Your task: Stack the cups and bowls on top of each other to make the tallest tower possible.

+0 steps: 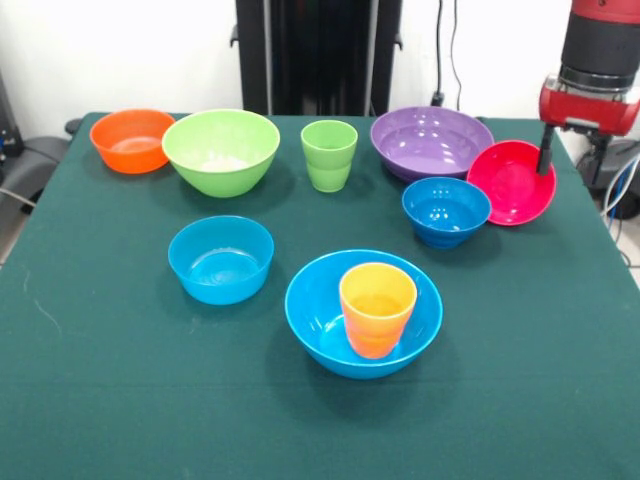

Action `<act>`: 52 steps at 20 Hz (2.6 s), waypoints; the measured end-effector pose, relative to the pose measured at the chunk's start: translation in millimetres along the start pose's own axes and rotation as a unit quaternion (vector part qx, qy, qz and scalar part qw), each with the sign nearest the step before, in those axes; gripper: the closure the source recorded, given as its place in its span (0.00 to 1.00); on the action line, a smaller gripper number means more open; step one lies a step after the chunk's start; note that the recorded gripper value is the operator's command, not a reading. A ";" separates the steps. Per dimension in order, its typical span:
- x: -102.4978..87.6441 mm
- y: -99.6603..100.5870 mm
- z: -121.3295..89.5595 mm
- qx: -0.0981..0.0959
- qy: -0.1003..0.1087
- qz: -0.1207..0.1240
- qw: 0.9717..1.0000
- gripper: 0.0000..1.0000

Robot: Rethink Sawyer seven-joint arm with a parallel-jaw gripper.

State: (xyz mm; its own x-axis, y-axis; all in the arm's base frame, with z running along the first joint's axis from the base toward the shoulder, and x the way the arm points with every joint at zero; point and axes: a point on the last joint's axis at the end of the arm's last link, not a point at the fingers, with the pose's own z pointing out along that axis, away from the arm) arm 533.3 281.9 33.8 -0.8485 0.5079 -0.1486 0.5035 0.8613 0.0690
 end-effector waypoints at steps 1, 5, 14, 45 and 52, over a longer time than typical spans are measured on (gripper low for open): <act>-0.8 0.5 -1.2 -0.001 -0.001 0.000 1.000 0.00; -4.6 0.3 -4.3 -0.003 -0.003 0.003 1.000 0.00; -14.5 -11.5 5.3 0.001 -0.004 0.016 1.000 0.00; 13.6 -22.7 49.3 -0.028 0.091 0.066 0.993 0.00; 18.8 -18.5 58.9 -0.063 0.146 0.080 0.984 0.00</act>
State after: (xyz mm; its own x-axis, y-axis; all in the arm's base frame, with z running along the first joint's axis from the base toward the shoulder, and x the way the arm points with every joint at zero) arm 517.7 274.6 -28.4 -0.7798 0.6045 0.1625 0.6259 0.7555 0.1933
